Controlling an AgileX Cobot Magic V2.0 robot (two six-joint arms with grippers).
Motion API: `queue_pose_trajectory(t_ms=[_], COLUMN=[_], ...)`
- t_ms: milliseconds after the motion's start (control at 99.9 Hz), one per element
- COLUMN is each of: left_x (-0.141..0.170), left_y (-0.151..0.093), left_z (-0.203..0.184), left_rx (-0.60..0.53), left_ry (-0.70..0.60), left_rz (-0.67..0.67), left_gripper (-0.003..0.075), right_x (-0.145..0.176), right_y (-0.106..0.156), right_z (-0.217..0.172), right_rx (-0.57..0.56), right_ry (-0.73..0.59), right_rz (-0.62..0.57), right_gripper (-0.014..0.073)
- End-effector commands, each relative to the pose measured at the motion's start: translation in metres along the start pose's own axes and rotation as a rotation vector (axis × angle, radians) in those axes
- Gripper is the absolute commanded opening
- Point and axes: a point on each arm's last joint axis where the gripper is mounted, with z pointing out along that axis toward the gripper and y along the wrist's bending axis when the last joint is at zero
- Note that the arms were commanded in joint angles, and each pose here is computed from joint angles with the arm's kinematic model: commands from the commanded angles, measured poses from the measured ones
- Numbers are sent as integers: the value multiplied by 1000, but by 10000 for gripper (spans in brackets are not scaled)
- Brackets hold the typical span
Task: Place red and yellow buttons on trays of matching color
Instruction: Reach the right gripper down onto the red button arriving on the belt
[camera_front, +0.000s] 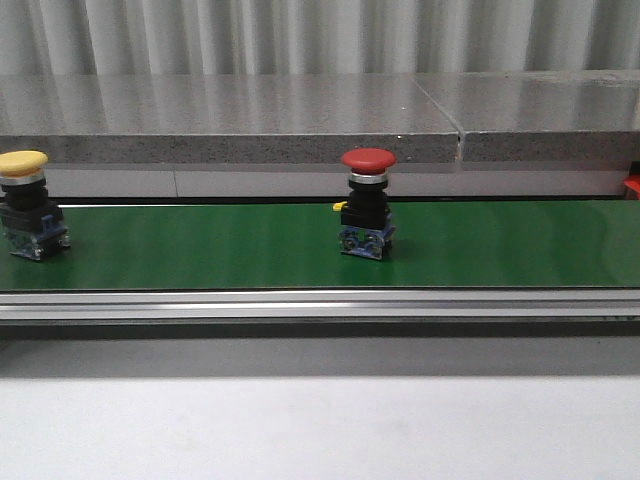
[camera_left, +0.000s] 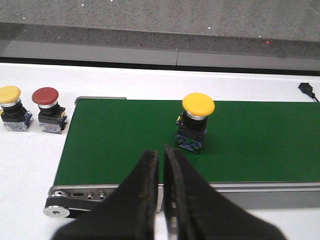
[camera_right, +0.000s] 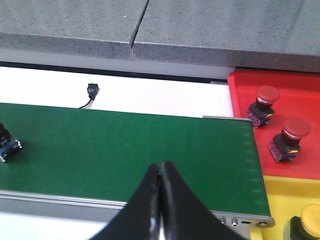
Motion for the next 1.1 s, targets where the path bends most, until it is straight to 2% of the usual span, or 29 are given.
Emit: queue_pose_trajectory(t_ms=[0, 430, 520, 570, 691, 761, 811, 1091], left_x=[-15, -10, -10, -10, -10, -10, -10, -10], left_y=[-2, -2, -2, -2, -2, -2, -2, -2], left_z=[-3, -3, -3, -3, -3, -3, -3, -3], left_rx=[21, 15, 15, 15, 15, 15, 15, 15], left_ry=[-103, -52, -52, -52, -52, -52, -52, -52], left_rz=[-3, -3, -3, -3, -3, -3, -3, -3], left_gripper=[-21, -21, -21, -21, -21, -21, -21, -21], right_x=[-13, -11, -8, -6, -6, -6, -7, -7], right_y=[-1, 0, 1, 1, 3, 5, 6, 11], right_z=[-4, -4, -3, -3, -4, -3, -4, 24], right_rx=[18, 5, -7, -13, -32, -52, -62, -166], right_ry=[-89, -60, -26, -14, -7, -8, -13, 74], right_rz=[-5, 3, 5, 9, 34, 66, 79, 54], right_gripper=[-69, -54, 46, 145, 456, 568, 590, 590])
